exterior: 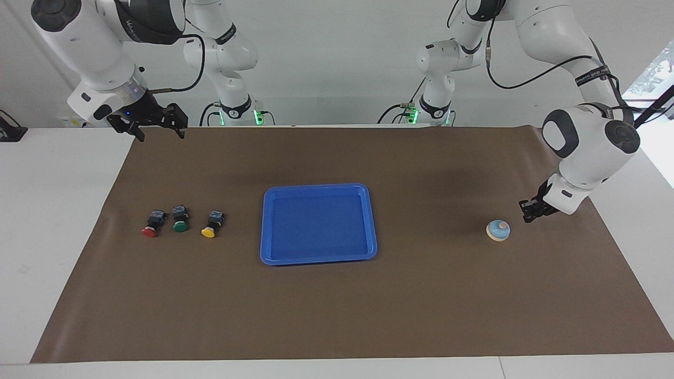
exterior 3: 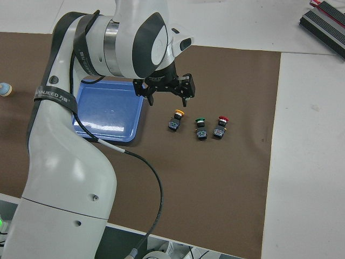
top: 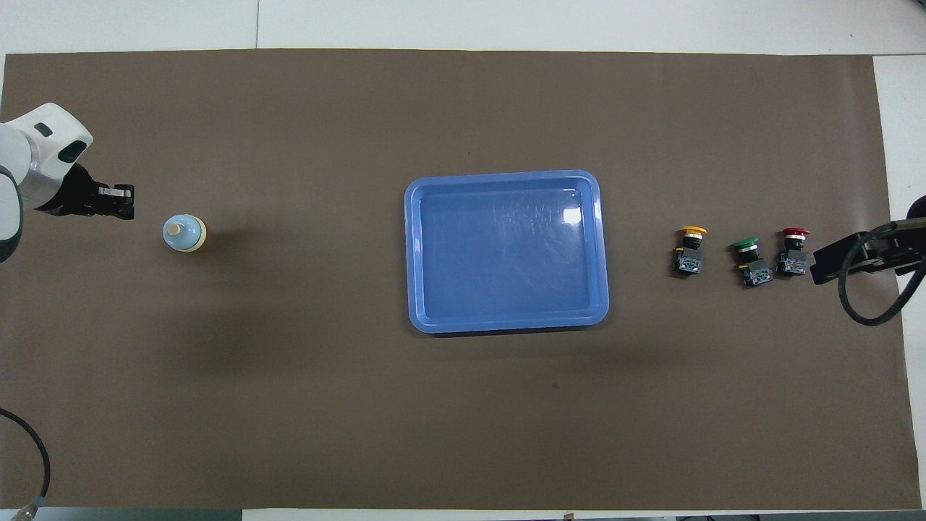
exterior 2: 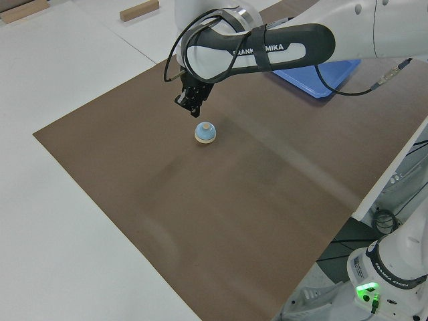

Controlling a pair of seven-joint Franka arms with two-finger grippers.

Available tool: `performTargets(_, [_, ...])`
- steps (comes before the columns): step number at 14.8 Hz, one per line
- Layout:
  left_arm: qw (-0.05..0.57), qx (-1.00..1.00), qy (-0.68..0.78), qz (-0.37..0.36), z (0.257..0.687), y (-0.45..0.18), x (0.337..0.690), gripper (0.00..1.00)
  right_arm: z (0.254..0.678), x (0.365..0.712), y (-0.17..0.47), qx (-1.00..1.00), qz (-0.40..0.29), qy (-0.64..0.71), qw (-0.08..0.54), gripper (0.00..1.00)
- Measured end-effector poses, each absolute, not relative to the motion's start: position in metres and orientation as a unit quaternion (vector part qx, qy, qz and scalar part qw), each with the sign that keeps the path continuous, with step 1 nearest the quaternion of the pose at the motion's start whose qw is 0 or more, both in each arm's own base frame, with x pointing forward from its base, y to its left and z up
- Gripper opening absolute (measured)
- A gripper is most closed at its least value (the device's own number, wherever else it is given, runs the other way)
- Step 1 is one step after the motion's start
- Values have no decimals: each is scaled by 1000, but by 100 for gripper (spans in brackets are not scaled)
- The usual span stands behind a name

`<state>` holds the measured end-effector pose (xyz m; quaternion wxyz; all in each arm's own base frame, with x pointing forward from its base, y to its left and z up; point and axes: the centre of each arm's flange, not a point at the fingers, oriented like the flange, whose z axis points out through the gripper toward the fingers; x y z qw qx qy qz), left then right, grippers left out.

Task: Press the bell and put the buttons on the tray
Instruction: 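Move the left gripper down onto the bell and press it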

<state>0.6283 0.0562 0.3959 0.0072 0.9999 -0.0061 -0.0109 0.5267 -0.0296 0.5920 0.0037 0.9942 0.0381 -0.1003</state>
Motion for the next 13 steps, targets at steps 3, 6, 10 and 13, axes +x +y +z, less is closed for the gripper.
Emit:
performTargets(3, [7,1000,-11,-2,381,49,626,1,592,527,-30,994,-100,38,4,100])
performTargets(6, [8,1000,-19,3,365,38,621,1,592,527,-30,994,-100,38,4,100])
performTargets(10, [8,1000,-28,-1,355,27,618,1,592,527,-30,994,-100,38,4,100])
performTargets(13, [8,1000,-28,1,346,23,614,1,592,527,-30,994,-100,38,4,100])
